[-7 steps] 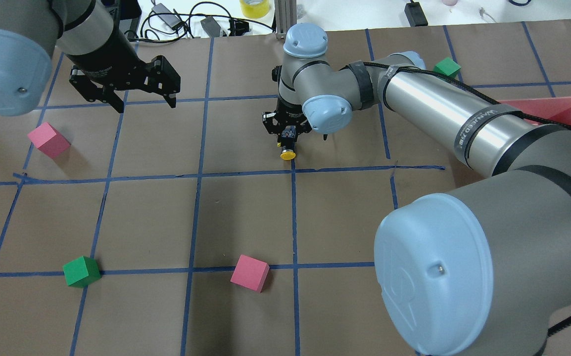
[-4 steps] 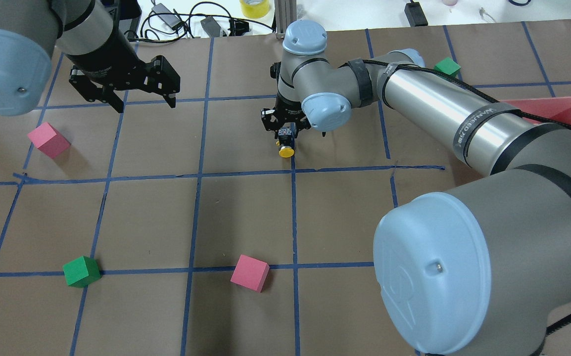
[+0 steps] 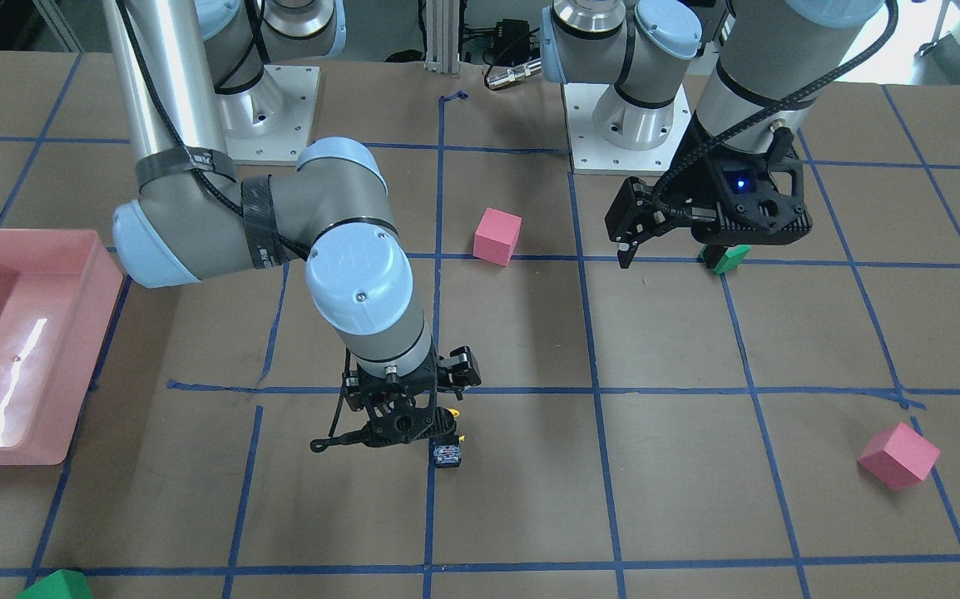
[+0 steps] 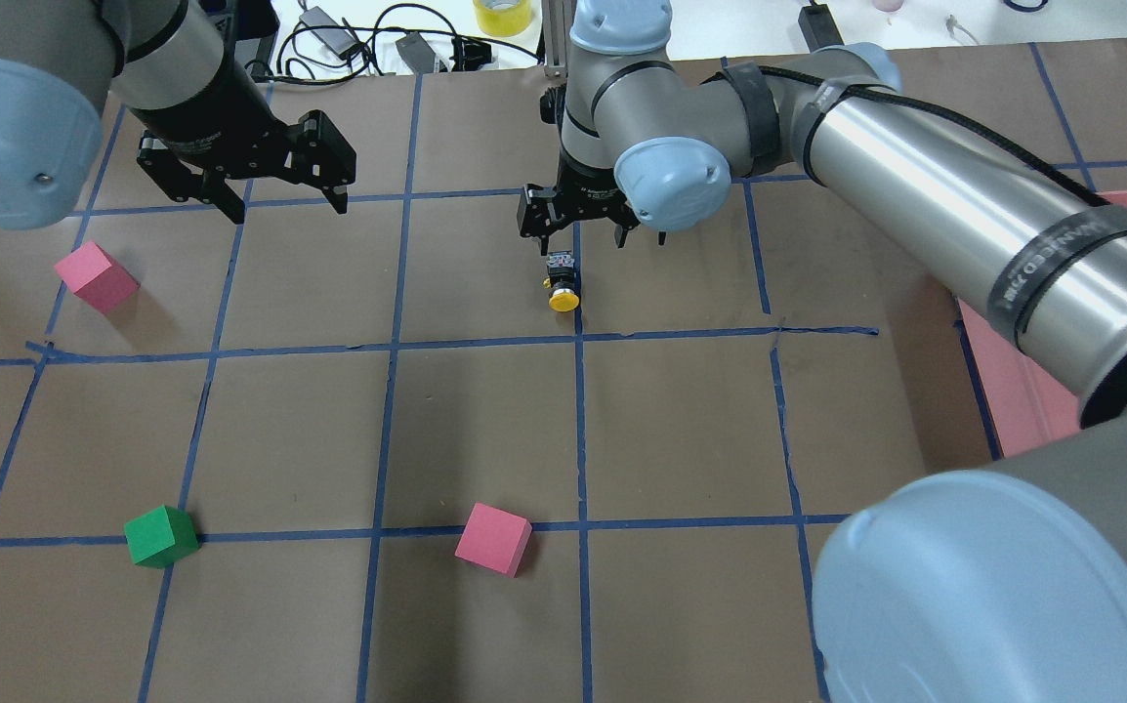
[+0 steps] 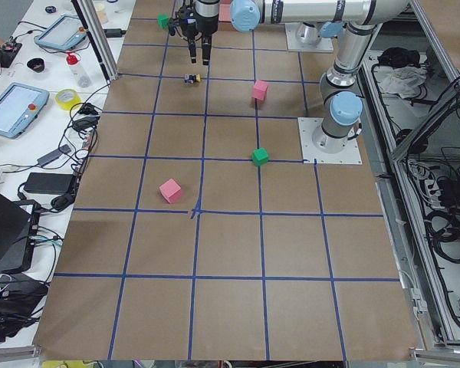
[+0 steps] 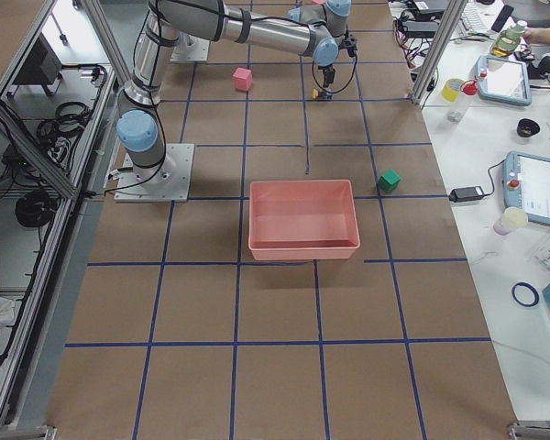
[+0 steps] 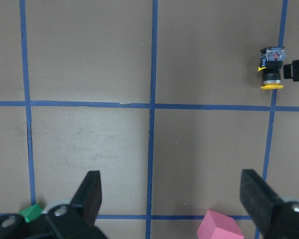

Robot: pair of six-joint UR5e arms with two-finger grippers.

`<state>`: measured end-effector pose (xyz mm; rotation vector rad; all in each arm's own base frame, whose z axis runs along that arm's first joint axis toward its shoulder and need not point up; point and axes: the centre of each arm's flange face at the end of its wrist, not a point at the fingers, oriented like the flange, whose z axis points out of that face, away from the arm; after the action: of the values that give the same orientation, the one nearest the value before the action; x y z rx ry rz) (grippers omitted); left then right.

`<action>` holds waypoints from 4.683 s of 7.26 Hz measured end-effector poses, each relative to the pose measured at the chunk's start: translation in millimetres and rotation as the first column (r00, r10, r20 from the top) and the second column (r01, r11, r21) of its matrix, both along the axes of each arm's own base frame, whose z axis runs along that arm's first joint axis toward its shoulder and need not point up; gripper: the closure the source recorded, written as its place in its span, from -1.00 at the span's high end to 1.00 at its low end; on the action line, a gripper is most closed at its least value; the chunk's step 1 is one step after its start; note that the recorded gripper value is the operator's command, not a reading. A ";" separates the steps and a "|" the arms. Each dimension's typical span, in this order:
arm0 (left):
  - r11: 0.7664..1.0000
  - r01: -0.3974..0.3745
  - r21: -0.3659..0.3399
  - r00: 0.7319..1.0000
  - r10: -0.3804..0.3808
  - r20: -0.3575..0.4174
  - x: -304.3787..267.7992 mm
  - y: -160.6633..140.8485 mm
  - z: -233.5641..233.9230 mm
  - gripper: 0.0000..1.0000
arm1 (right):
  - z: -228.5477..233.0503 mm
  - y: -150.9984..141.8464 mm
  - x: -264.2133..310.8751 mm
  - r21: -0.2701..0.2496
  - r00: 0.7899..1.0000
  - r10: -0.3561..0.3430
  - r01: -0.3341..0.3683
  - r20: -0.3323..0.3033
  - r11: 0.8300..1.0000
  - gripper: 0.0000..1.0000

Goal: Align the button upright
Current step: 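Set the switch down on its side and open the right gripper, then raise the right gripper away while the left gripper reaches toward the switch, then grasp the lying switch with the left gripper and lift it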

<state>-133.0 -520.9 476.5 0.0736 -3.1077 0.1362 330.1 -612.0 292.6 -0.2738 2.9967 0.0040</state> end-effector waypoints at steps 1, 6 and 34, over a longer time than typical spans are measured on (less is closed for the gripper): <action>1.000 0.000 0.000 1.000 0.000 0.000 0.0 0.0 0.0 1.00 | 20.3 11.1 -21.4 0.013 1.000 0.008 -0.008 -0.005 1.000 1.00; 1.000 -0.004 0.000 1.000 0.004 -0.001 0.3 -1.6 -4.9 1.00 | 141.8 59.4 -171.3 0.074 0.989 -0.142 0.144 -0.026 0.987 1.00; 0.811 0.011 -0.584 0.999 0.009 0.032 -228.4 32.9 -333.4 -0.09 | 199.7 106.3 -201.1 0.044 0.986 -0.050 0.058 -0.162 0.997 1.00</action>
<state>-361.4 -488.1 143.2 0.0519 -2.9349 1.0923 128.9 -505.7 492.2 -0.1956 3.1579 0.0983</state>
